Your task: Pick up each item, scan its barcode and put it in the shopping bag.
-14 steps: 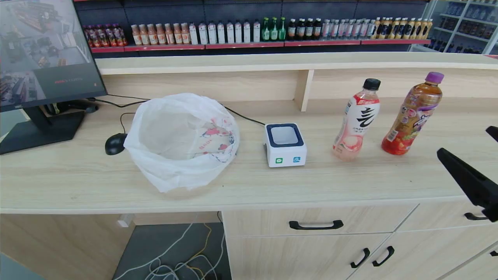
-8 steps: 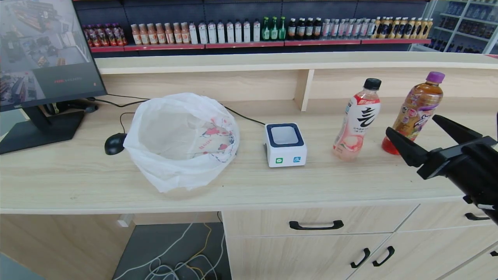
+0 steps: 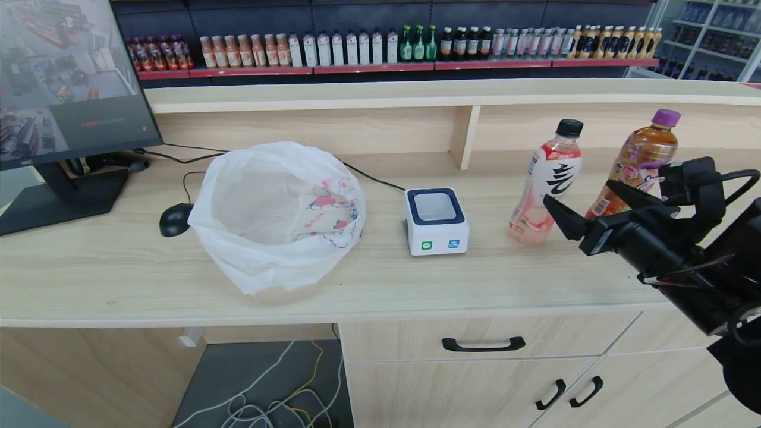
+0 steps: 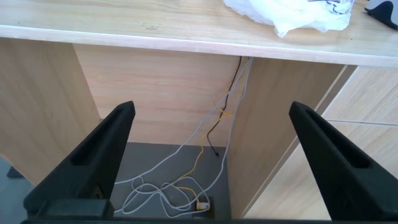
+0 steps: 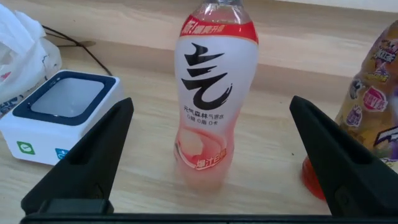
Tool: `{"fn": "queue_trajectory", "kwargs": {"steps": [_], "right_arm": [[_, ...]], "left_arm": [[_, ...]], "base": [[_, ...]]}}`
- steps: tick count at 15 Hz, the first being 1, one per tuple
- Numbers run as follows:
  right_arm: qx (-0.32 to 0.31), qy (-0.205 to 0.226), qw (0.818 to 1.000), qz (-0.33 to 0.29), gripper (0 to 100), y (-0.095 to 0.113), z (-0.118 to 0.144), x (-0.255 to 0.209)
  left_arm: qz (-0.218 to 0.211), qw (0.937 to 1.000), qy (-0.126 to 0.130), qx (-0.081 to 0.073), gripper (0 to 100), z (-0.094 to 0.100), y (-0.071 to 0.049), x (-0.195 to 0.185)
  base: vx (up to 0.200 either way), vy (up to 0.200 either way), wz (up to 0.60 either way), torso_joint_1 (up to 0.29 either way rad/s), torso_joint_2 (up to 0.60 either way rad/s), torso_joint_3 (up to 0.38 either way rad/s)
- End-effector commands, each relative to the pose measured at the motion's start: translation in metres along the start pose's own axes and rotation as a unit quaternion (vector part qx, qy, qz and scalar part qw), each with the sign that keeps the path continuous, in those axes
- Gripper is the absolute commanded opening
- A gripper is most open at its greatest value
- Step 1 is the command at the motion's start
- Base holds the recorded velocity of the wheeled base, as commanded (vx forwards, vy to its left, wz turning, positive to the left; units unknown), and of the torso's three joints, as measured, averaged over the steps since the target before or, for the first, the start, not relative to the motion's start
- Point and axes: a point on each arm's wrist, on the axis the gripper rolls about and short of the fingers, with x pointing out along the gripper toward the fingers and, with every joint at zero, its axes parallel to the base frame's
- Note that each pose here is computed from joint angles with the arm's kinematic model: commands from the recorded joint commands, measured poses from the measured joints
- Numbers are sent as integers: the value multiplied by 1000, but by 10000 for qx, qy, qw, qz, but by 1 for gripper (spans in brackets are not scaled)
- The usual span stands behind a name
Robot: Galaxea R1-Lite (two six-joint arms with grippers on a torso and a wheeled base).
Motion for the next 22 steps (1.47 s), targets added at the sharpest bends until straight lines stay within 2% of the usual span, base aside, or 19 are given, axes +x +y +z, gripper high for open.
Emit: {"fn": "queue_trajectory", "kwargs": {"steps": [1, 5, 22], "right_arm": [[109, 265, 9996, -1, 100, 2, -21, 15], [174, 326, 9992, -134, 100, 1, -34, 32], [403, -86, 9989, -221, 100, -4, -44, 82]], "left_arm": [[4, 10000, 0, -2, 100, 0, 0, 0], [4, 10000, 0, -2, 100, 0, 0, 0], [4, 10000, 0, -2, 100, 0, 0, 0]], "base": [[0, 0, 0, 0, 0, 0], [0, 0, 0, 0, 0, 0], [0, 0, 0, 0, 0, 0]]}}
